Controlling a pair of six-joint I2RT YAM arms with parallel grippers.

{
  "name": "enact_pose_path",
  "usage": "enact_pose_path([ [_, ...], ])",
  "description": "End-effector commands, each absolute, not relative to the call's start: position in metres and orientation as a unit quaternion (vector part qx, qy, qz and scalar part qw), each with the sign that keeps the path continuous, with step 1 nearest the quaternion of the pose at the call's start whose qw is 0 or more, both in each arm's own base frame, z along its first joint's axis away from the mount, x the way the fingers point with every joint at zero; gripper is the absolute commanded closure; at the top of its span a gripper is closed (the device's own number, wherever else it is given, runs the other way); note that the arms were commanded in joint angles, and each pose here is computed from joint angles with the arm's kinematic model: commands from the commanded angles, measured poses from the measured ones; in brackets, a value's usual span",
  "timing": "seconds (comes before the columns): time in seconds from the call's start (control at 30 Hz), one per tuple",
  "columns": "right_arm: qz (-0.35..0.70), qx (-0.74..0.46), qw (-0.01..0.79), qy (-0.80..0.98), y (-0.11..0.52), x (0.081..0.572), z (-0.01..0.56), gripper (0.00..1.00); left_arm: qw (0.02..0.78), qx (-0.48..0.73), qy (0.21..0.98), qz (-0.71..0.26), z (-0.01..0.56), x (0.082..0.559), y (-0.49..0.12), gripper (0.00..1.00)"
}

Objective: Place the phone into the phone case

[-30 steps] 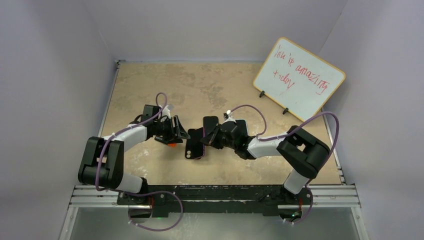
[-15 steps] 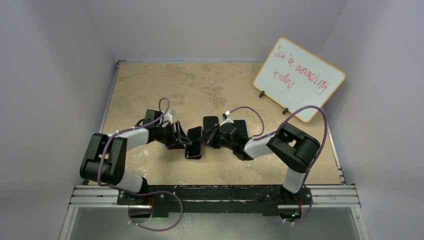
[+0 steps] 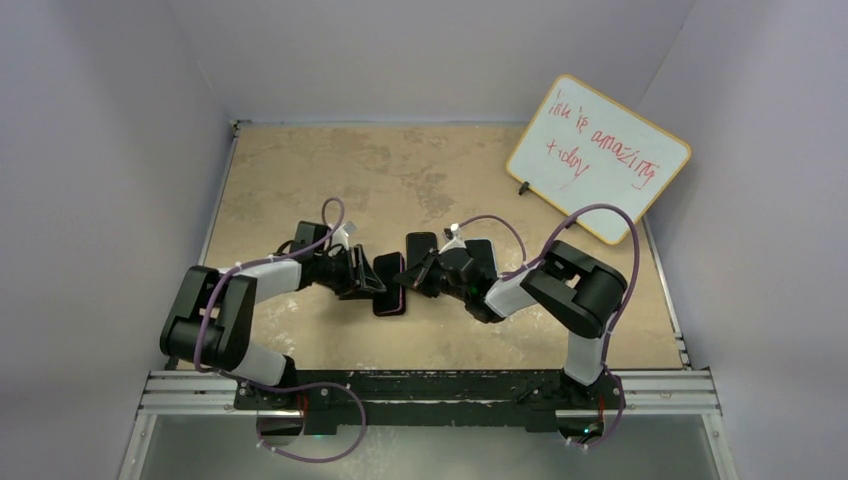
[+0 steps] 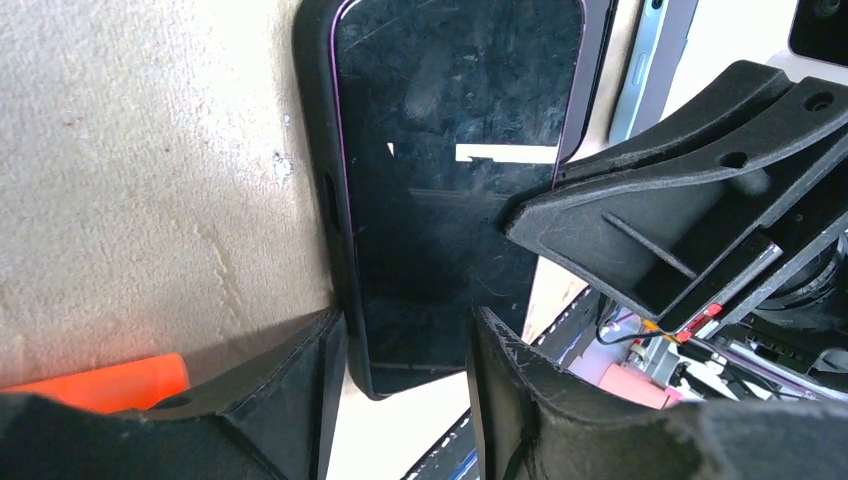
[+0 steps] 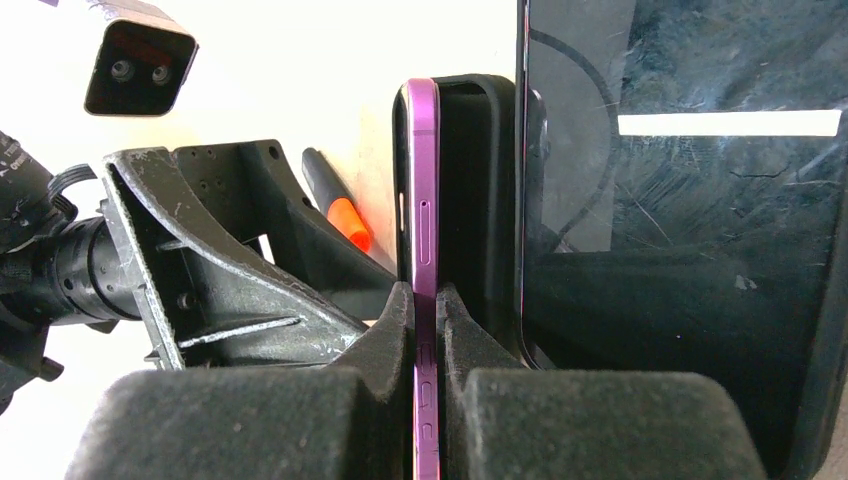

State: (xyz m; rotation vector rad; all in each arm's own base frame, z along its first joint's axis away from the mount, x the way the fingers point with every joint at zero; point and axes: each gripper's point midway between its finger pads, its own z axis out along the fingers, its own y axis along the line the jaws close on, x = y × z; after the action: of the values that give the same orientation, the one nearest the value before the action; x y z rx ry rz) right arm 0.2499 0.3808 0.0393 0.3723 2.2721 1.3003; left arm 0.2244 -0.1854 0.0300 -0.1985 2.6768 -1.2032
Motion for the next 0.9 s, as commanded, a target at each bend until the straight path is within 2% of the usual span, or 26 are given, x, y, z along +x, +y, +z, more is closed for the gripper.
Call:
enact_pose_path([
  [0.0, 0.474, 0.111, 0.259, 0.834, 0.391, 0.248, 0.039, 1.0, 0.101, -0.047, 0.895, -0.433, 0.046, 0.214, -0.201, 0.53],
  [0.5, 0.472, 0.042, 0.227, 0.851, 0.412, 0.219, 0.029, 0.99, 0.129, -0.058, 0.91, -0.391, 0.054, 0.199, -0.188, 0.53],
  [0.73, 0.425, 0.017, 0.238, 0.873, 0.41, 0.227, 0.043, 0.74, 0.162, -0.06, 0.909, -0.38, 0.068, 0.209, -0.184, 0.53],
  [0.87, 0.413, 0.011, 0.257, 0.874, 0.407, 0.235, 0.055, 0.65, 0.198, -0.052, 0.917, -0.341, 0.082, 0.226, -0.172, 0.52],
])
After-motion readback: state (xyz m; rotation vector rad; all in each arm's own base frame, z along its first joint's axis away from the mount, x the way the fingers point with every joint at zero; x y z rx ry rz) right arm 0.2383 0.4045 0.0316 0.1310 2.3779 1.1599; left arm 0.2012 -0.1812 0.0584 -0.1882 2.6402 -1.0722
